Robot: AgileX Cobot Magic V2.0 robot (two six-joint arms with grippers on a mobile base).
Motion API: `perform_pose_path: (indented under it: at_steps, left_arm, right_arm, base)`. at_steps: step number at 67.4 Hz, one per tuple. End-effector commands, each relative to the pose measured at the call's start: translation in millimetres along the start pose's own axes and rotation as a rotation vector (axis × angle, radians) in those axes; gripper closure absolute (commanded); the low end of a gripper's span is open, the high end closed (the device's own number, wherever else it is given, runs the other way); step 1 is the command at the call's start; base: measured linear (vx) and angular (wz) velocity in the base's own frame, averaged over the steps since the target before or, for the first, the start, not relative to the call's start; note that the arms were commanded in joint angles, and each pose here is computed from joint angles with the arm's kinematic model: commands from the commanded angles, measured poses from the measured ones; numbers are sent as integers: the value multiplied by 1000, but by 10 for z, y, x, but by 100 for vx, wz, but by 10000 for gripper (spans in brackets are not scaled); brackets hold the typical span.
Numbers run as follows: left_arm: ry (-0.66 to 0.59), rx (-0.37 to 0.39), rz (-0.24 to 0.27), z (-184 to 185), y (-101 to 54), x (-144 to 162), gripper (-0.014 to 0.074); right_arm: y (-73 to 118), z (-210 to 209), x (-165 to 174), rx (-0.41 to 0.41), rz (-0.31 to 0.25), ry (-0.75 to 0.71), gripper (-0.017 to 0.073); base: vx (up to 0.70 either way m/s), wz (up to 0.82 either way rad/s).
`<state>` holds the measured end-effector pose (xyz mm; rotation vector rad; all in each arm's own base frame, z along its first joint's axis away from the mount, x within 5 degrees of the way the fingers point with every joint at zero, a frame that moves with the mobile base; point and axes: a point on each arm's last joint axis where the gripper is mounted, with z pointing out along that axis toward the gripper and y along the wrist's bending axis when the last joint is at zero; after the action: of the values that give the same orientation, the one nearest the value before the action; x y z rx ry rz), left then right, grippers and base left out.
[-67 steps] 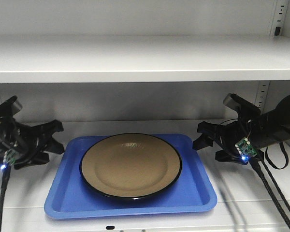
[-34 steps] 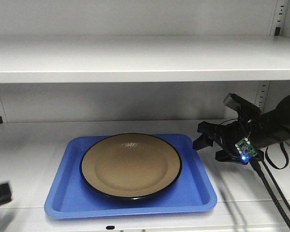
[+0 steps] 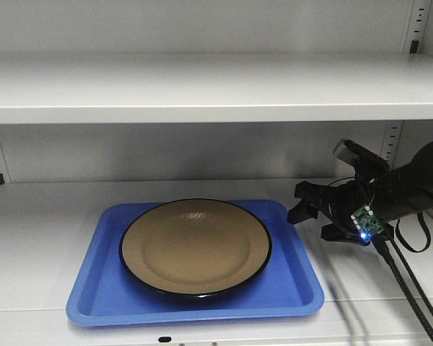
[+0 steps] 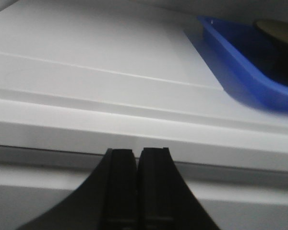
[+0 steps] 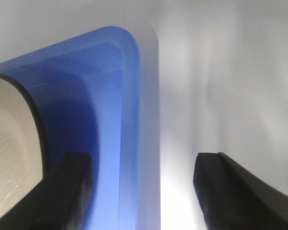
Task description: Place disk in tray to left cabinet
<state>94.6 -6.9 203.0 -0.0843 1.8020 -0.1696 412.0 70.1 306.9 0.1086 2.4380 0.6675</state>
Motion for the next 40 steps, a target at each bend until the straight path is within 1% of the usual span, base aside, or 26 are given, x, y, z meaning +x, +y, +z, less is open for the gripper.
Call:
perform_pose_path:
  at_steps: [1, 3, 7, 8, 11, 16, 19, 23, 30, 40]
  left_arm:
    - [-140, 27, 104, -86, -12, -19, 601]
    - [-155, 29, 118, -117, -3, 38, 601]
    - [-183, 30, 118, -163, 14, 123, 601]
    - [-200, 32, 117, -183, 13, 119, 601]
    - [-186, 31, 120, -218, 16, 139, 601]
    - [-215, 34, 127, -286, 19, 154, 601]
    - [-228, 33, 144, -322, 22, 165, 601]
    - [-246, 33, 143, -362, 25, 179, 601]
    - [-211, 3, 139, -340, 44, 197, 601]
    - [-226, -40, 134, -346, 67, 185, 600]
  right_arm:
    - [166, -298, -145, -41, -17, -121, 40]
    - [166, -298, -145, -41, -17, -121, 40]
    - [166, -298, -145, -41, -17, -121, 40]
    - [166, -298, -145, -41, -17, -121, 40]
    - [166, -298, -145, -41, -17, -121, 40]
    - [166, -298, -145, -41, -17, -121, 40]
    - [166, -298, -145, -41, -17, -121, 40]
    - [167, -298, -146, -41, -16, -122, 40]
    - [166, -297, -142, -41, -17, -117, 40]
    - [165, -297, -142, -40, -18, -117, 40]
  base:
    - [0, 0]
    - [0, 0]
    - [0, 0]
    - [0, 0]
    - [0, 0]
    - [0, 0]
    - [0, 0]
    - [0, 0]
    - [0, 0]
    - [0, 0]
